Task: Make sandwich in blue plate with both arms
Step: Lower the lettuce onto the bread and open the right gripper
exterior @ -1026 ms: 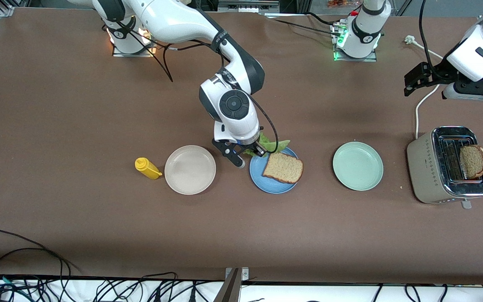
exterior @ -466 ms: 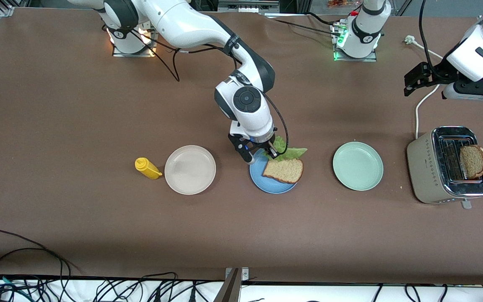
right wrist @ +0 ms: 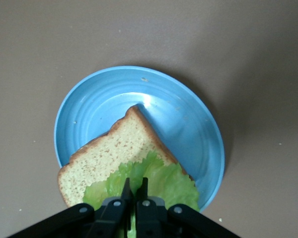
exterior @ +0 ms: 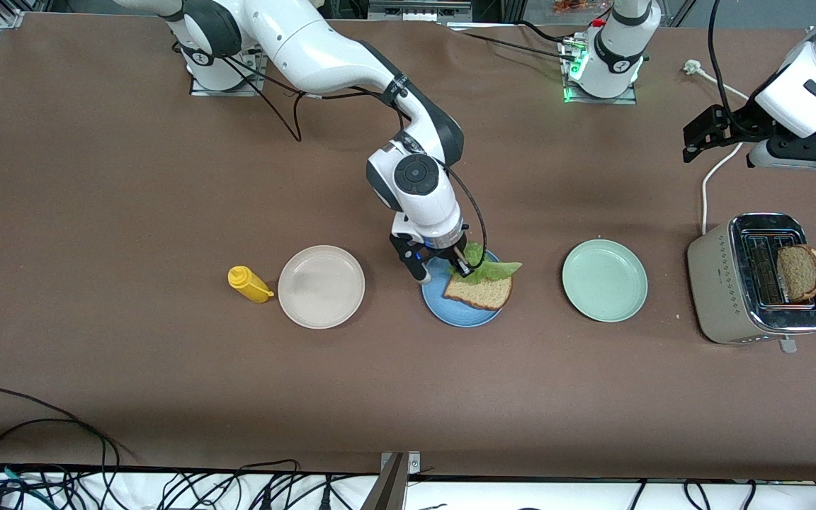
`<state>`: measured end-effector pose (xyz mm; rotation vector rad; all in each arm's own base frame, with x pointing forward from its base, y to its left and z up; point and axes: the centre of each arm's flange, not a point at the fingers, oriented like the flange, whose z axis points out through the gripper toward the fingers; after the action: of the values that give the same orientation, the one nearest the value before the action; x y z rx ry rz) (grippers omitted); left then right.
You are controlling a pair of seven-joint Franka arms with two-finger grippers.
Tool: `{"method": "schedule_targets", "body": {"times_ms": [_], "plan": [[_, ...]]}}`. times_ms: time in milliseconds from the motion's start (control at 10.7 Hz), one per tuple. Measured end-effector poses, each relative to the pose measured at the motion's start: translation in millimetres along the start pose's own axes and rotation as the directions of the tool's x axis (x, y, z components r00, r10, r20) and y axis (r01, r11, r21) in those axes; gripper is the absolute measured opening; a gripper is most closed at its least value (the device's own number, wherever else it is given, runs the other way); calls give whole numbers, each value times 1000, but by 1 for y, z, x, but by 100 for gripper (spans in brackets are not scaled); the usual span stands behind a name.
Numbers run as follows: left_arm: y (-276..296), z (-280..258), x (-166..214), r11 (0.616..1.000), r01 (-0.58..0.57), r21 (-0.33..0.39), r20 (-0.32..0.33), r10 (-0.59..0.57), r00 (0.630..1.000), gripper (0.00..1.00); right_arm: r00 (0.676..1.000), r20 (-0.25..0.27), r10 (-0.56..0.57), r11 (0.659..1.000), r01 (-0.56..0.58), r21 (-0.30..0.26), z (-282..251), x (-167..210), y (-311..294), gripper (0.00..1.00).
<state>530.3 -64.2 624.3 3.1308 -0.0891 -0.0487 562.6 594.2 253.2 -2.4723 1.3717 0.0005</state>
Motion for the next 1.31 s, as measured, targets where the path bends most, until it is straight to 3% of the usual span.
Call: {"method": "schedule_targets", "body": {"times_ms": [466,933,1119,1306], "plan": [[0,0,0,1000,0,0,0,0,1000,100,1000,-5,1,1000,-1,23,1,4,-2,8],[0,0,0,1000,0,0,0,0,1000,100,1000,-15,-9,1000,10,27,22,9,4,74],[0,0,0,1000,0,0,0,0,1000,100,997,-19,-75,997,75,10,22,9,5,81],[0,0,0,1000,0,0,0,0,1000,100,989,-16,-144,989,144,-25,9,7,2,100]]}}
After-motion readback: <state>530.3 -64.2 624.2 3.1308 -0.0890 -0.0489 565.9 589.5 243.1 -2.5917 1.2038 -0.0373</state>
